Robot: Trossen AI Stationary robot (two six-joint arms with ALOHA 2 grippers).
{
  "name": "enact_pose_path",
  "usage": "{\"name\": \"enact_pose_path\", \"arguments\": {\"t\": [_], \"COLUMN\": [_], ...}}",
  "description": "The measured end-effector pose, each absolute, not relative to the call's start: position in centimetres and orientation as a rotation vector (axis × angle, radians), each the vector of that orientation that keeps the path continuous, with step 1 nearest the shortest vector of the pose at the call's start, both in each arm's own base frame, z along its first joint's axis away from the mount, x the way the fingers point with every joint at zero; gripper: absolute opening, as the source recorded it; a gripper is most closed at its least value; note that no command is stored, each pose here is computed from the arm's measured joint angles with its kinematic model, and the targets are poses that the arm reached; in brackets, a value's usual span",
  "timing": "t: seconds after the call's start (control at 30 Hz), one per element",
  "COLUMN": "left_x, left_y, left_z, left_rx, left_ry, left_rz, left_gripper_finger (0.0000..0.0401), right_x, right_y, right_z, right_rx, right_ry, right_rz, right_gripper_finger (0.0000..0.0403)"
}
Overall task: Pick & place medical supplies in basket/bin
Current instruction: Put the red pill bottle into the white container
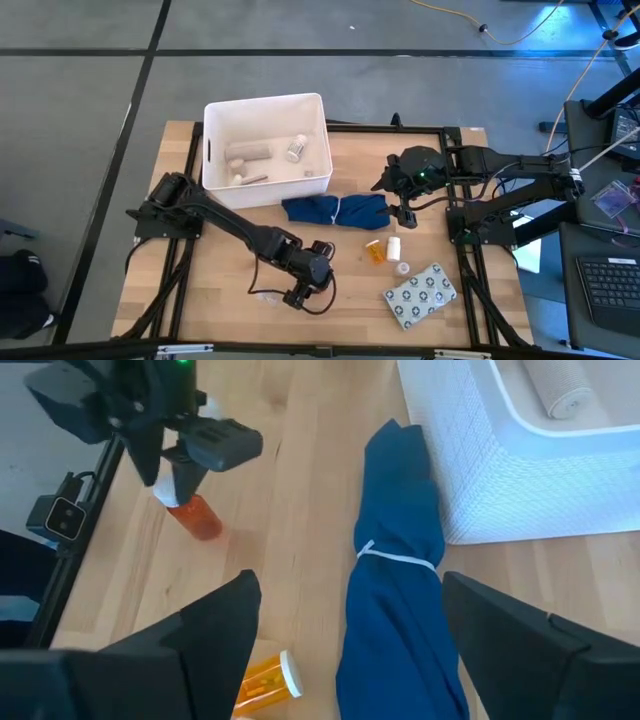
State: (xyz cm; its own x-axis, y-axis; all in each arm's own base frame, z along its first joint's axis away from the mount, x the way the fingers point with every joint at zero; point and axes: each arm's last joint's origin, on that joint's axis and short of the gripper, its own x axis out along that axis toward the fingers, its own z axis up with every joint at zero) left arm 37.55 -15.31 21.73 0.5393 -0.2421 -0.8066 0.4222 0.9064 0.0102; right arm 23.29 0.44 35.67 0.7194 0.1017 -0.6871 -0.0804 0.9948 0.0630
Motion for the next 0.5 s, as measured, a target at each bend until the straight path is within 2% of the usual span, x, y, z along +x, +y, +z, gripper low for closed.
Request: {"name": "enact_pose_path", "arguments": {"t": [0.23, 0.5], "left_x": [37.88, 37.88], "left_y": [-15.37, -15.15], "left_z": [21.42, 21.34], "left_rx": [0.21, 0.206], "left_ry": [0.912, 0.925], "left_rz": [-0.389, -0.387], "left_gripper_finger": [0.0211, 0.0168], "right_x": [23.27, 23.27], "right_y": [0.44, 0.44], "right_z": [35.63, 35.63], "right_rx": [0.029, 0.029], "right_ry": [0.767, 0.766], "right_rz": [0.1, 0.1], "right_gripper_finger": [0.0309, 0.0309]}}
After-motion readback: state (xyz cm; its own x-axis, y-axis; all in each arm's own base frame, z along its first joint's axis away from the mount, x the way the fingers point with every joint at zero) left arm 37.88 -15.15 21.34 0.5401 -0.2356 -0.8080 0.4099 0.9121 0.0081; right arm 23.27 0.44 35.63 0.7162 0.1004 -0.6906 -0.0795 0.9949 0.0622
